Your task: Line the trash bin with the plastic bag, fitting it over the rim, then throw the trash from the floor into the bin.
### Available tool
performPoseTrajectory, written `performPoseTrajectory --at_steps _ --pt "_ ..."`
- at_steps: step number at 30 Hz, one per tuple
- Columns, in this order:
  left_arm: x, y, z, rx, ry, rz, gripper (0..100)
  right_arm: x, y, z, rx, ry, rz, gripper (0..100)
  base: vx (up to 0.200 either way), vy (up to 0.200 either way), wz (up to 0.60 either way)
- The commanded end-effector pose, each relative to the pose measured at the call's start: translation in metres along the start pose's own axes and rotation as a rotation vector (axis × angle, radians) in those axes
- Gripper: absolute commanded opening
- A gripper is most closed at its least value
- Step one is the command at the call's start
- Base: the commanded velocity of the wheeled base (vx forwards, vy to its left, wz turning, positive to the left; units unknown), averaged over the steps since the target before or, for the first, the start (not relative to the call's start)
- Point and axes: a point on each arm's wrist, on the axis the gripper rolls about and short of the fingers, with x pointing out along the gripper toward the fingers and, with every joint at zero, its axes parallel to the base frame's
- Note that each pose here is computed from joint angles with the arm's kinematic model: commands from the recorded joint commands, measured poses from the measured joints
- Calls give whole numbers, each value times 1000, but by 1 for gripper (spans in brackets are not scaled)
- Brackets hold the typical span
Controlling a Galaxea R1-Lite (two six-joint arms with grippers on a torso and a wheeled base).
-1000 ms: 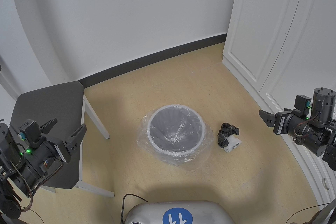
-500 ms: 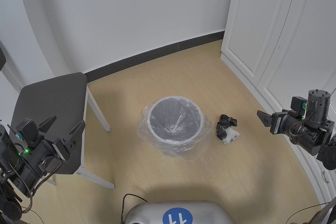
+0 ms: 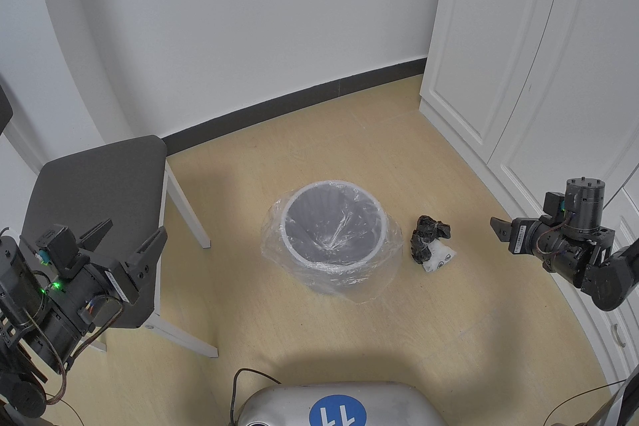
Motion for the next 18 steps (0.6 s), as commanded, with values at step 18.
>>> performPoseTrajectory --at_steps 18 --pt "5 -1 -5 -5 17 -3 100 179 -9 -55 408 121 -146 100 0 0 0"
